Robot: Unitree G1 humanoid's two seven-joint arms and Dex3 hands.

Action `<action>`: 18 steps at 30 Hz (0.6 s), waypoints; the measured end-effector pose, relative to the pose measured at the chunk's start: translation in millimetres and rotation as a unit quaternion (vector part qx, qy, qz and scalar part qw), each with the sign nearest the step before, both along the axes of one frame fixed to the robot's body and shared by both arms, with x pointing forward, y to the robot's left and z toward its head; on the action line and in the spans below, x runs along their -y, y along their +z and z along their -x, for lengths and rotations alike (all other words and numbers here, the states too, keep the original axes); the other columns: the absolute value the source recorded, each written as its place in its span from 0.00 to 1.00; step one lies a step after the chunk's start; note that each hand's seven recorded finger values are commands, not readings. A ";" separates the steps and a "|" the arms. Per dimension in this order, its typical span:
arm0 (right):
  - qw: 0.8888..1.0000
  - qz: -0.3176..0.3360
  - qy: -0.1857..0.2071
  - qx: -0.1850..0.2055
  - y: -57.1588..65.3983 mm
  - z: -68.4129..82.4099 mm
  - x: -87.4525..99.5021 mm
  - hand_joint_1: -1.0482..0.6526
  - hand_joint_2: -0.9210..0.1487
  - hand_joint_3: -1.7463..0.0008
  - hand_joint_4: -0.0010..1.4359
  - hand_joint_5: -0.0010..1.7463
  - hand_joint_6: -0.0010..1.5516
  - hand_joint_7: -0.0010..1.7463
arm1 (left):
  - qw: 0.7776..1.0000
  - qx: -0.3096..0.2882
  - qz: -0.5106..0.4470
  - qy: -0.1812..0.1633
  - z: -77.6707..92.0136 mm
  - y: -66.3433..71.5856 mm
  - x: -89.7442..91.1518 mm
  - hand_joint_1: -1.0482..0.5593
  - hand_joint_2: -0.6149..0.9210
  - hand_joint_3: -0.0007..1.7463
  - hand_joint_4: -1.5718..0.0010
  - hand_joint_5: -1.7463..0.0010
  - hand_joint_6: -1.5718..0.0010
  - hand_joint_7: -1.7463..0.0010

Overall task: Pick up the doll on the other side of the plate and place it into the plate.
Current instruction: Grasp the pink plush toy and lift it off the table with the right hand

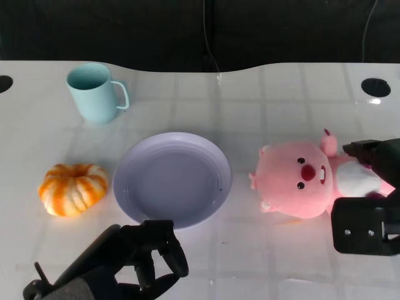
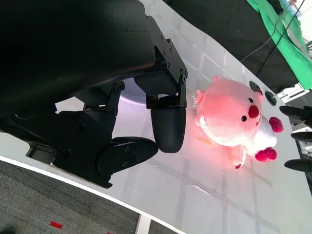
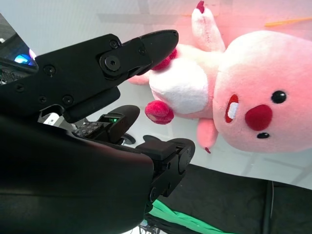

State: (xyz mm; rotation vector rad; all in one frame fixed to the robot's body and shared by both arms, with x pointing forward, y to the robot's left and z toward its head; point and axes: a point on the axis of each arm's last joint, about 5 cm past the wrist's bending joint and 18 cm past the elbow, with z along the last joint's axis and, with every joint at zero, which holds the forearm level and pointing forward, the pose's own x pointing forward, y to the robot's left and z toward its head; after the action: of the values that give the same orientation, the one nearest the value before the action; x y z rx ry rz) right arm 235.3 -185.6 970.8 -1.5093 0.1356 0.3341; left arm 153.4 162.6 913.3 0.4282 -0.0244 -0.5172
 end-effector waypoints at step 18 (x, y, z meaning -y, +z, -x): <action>0.999 0.019 -0.009 -0.042 -40.2 -39.8 -25.4 0.25 0.11 0.99 0.37 0.00 0.17 0.00 | 1.000 0.001 -0.004 0.001 1.4 0.2 2.8 0.52 0.85 0.44 0.58 0.00 0.59 0.21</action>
State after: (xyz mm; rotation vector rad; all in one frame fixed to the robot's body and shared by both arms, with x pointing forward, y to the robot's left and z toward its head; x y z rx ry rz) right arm 275.1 -160.2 930.6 -1.5318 0.2230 0.3830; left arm 152.0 159.8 913.5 0.4362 -0.0233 -0.5156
